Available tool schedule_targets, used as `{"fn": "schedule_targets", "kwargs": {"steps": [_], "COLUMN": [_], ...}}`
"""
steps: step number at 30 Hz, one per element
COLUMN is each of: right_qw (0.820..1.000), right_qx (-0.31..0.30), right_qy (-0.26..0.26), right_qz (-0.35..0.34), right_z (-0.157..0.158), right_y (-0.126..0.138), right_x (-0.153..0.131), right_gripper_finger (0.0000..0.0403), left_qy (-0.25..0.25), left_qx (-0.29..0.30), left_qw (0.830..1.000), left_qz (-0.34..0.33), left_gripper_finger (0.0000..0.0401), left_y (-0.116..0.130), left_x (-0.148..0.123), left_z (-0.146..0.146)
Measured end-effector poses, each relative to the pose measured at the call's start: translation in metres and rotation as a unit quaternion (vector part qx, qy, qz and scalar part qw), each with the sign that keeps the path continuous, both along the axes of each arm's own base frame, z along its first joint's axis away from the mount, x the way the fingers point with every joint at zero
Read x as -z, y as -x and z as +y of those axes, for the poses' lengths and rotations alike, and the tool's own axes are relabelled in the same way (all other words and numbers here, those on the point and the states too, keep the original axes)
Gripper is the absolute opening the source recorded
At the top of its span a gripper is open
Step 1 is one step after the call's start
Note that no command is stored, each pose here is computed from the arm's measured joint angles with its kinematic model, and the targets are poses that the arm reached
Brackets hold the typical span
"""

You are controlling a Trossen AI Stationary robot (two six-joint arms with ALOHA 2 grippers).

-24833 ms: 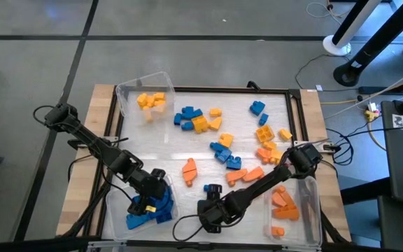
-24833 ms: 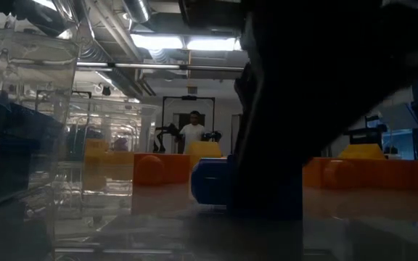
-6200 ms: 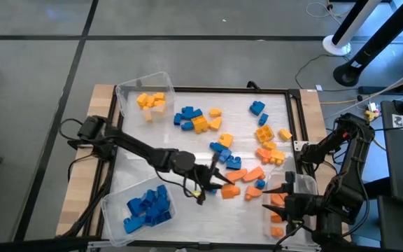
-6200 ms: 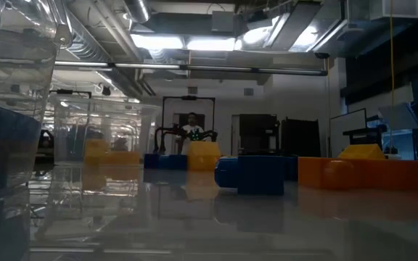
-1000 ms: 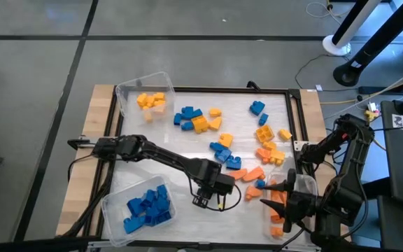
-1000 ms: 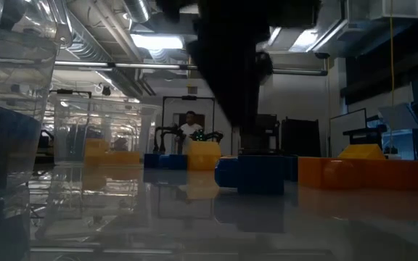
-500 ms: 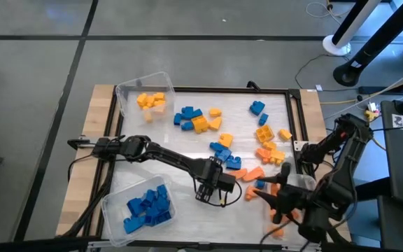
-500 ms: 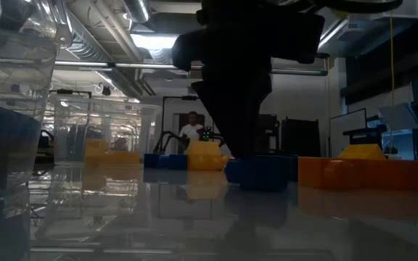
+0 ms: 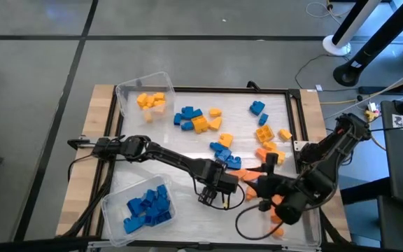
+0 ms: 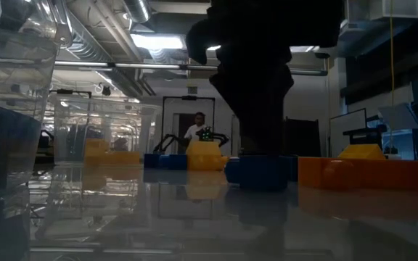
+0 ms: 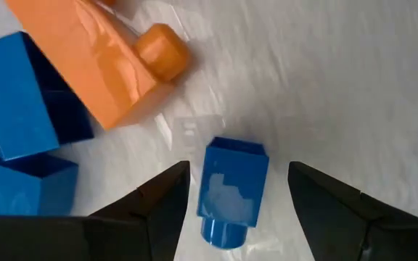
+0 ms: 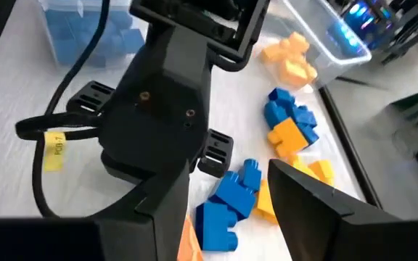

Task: Sort blocks
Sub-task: Put the blue game piece into the bottom left transparent bin

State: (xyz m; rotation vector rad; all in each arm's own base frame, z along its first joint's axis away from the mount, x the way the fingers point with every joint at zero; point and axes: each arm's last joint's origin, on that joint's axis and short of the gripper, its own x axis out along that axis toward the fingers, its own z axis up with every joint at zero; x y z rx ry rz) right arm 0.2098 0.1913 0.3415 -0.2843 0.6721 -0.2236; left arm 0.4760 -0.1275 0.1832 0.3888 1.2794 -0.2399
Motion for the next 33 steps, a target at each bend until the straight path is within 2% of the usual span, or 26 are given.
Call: {"fn": "schedule_targets", "kwargs": {"steps": [6, 11, 16, 20, 27, 33], "right_qw": [1.000, 1.000, 1.000, 0.999, 0.996, 0.989], "right_qx": [-0.008, -0.007, -0.001, 0.010, 0.038, 0.072], "right_qy": [0.004, 0.008, 0.015, 0.028, 0.055, 0.073], "right_qz": [0.010, 0.008, 0.007, 0.017, 0.058, 0.103], "right_z": [-0.001, -0.001, -0.004, -0.009, -0.028, -0.050], "right_y": [-0.001, -0.001, -0.002, -0.004, -0.009, -0.015], "right_x": [0.000, 0.000, 0.000, 0.002, 0.005, 0.008], "right_gripper_finger": [0.0191, 0.0191, 0.0191, 0.0191, 0.0191, 0.0191], "left_qy": [-0.009, -0.011, -0.011, -0.023, -0.029, -0.026], "left_qx": [0.007, 0.013, 0.013, 0.007, -0.011, -0.030], "left_qw": [0.999, 0.999, 0.999, 0.999, 0.999, 0.998], "left_qz": [0.039, 0.041, 0.040, 0.023, 0.038, 0.039], "left_gripper_finger": [0.0224, 0.0222, 0.0176, 0.0117, 0.0117, 0.0117], "left_y": [-0.001, -0.004, -0.004, -0.005, 0.003, 0.021], "left_x": [0.026, 0.034, 0.033, 0.026, 0.011, -0.030], "left_z": [0.001, 0.002, 0.002, 0.003, 0.006, 0.006]}}
